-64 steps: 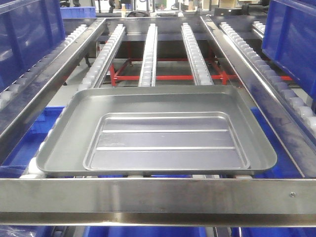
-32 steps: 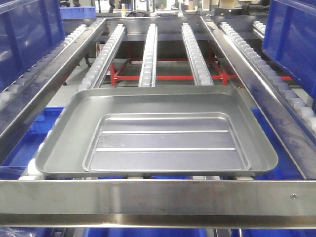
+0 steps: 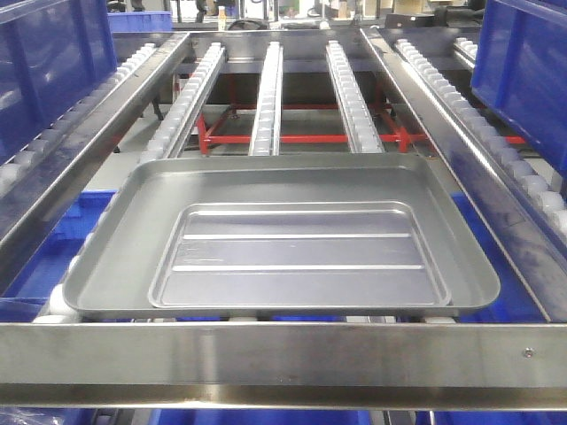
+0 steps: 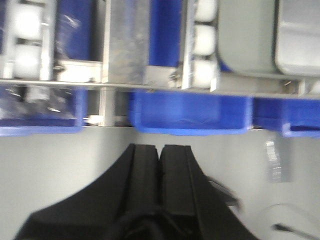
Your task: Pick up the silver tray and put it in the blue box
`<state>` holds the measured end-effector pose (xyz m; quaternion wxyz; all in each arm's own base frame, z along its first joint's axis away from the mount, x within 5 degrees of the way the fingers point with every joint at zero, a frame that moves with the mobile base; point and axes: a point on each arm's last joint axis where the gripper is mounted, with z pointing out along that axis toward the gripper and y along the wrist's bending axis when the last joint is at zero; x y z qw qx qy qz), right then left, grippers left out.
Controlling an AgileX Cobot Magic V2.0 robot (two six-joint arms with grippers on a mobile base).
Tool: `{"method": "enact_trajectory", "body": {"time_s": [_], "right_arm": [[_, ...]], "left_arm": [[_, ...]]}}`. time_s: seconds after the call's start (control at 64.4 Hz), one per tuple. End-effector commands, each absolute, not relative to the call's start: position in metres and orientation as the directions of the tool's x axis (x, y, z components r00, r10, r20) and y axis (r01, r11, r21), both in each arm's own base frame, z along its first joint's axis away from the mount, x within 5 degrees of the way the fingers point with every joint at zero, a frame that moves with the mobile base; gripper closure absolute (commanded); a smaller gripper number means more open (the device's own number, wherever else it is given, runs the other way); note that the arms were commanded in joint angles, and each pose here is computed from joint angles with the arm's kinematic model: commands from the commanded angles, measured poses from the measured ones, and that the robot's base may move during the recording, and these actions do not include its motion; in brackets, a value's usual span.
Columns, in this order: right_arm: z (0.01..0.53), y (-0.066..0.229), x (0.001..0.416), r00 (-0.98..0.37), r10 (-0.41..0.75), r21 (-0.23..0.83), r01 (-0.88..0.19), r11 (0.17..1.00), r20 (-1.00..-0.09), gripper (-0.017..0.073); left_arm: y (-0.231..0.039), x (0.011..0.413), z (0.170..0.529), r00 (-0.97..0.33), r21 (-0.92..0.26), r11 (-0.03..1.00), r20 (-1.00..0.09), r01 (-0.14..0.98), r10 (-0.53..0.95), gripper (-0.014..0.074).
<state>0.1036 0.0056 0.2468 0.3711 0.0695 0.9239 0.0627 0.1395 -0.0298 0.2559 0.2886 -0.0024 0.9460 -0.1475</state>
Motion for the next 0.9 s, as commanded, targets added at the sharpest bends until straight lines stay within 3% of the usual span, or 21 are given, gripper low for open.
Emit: {"method": "enact_trajectory", "body": {"time_s": [0.0,0.124,0.31,0.59,0.885], "right_arm": [[0.257,0.010,0.116,-0.706,0.225,0.239,0.081,0.968,-0.672,0.0503],[0.254,0.015,0.137,-0.758,0.195,0.227,0.063,0.972,-0.623,0.0499],[0.265,0.027,0.186,-0.758,0.147,0.203,0.019,0.979,-0.636,0.0487],[0.258,0.075,0.260,-0.820,0.074,0.166,-0.026,0.986,-0.568,0.0487],[0.240,0.123,0.302,-0.880,0.031,0.133,-0.037,0.990,-0.474,0.0487]], "left_arm": [[-0.041,0.153,0.276,-0.776,-0.375,0.921,-0.611,0.110,-0.156,0.0688],[-0.053,0.164,0.282,-0.762,-0.366,0.916,-0.636,0.163,-0.119,0.0688],[-0.072,0.196,0.281,-0.789,-0.313,0.944,-0.605,0.109,-0.110,0.0688],[-0.130,0.252,0.277,-0.813,-0.285,0.946,-0.581,0.156,-0.041,0.0688],[-0.158,0.302,0.255,-0.857,-0.306,0.949,-0.508,0.082,-0.090,0.0688]]}}
